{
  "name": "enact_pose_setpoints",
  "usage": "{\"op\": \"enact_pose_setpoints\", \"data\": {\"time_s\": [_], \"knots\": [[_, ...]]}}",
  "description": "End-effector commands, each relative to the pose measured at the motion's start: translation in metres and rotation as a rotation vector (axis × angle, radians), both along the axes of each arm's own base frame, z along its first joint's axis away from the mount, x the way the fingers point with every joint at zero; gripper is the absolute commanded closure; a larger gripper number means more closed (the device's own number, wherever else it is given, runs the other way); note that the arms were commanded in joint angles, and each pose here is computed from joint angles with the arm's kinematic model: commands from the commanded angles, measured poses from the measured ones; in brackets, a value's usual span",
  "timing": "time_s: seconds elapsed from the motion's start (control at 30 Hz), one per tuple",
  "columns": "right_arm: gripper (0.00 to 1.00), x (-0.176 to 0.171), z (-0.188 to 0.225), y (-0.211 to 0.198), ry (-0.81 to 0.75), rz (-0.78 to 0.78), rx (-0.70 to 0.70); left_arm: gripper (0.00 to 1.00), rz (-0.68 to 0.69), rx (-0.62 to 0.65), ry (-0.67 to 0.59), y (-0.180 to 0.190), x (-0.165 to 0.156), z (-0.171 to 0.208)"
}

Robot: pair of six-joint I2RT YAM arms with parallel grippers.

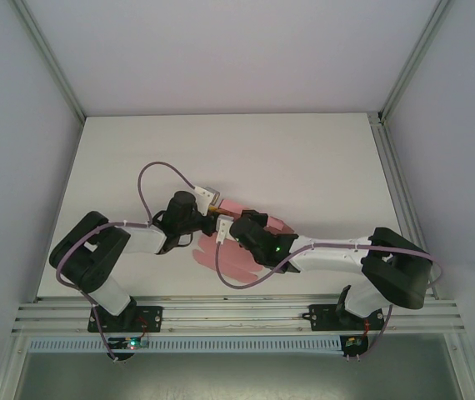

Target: Assemble paper box

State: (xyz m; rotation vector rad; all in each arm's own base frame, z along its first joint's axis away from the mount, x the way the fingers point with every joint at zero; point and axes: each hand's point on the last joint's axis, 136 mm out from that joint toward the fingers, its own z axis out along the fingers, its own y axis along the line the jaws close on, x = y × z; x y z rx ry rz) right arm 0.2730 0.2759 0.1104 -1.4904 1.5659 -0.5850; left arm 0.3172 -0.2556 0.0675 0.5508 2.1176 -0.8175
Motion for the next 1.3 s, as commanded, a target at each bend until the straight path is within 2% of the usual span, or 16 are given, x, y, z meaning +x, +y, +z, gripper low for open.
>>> {"op": "enact_pose_setpoints", "data": {"time_s": [0.0, 0.07, 0.2, 0.4, 0.47, 0.53, 0.63, 0.83, 0.9, 0.97, 1.1, 1.17, 1.2, 1.27], "knots": [[1.0, -0.023, -0.036, 0.004, 0.155, 0.094, -0.06, 0.7, 0.067, -0.044, -0.141, -0.006, 0.033, 0.034], [1.0, -0.021, -0.036, 0.003, 0.157, 0.088, -0.053, 0.73, 0.09, -0.025, -0.141, -0.003, 0.036, 0.031], [1.0, -0.019, -0.031, 0.003, 0.159, 0.077, -0.022, 0.8, 0.229, 0.092, -0.135, 0.017, 0.047, 0.011], [1.0, -0.019, -0.028, 0.002, 0.184, 0.063, 0.002, 0.79, 0.406, 0.272, -0.102, 0.045, 0.055, -0.021], [1.0, -0.02, -0.03, 0.003, 0.198, 0.06, 0.002, 0.73, 0.448, 0.325, -0.118, 0.049, 0.055, -0.027], [1.0, -0.019, -0.031, 0.002, 0.208, 0.055, 0.002, 0.74, 0.484, 0.36, -0.139, 0.051, 0.055, -0.03], [1.0, -0.019, -0.035, 0.001, 0.224, 0.044, 0.0, 0.8, 0.541, 0.38, -0.145, 0.057, 0.057, -0.032], [1.0, -0.017, -0.036, 0.0, 0.241, 0.033, 0.004, 0.91, 0.553, 0.409, -0.11, 0.058, 0.059, -0.047], [1.0, -0.016, -0.037, -0.001, 0.244, 0.027, 0.004, 1.0, 0.591, 0.424, -0.103, 0.064, 0.06, -0.047], [1.0, -0.016, -0.036, -0.001, 0.244, 0.024, 0.007, 1.0, 0.629, 0.441, -0.103, 0.07, 0.062, -0.045], [1.0, -0.007, -0.028, -0.001, 0.213, -0.014, 0.054, 1.0, 0.596, 0.442, -0.116, 0.066, 0.061, -0.042], [0.88, 0.007, -0.012, -0.003, 0.154, -0.069, 0.125, 1.0, 0.568, 0.403, -0.131, 0.06, 0.06, -0.035], [0.85, 0.011, -0.004, -0.003, 0.139, -0.084, 0.156, 1.0, 0.551, 0.379, -0.14, 0.056, 0.059, -0.03], [0.6, 0.019, 0.017, -0.001, 0.118, -0.101, 0.245, 1.0, 0.521, 0.342, -0.162, 0.05, 0.059, -0.018]]}}
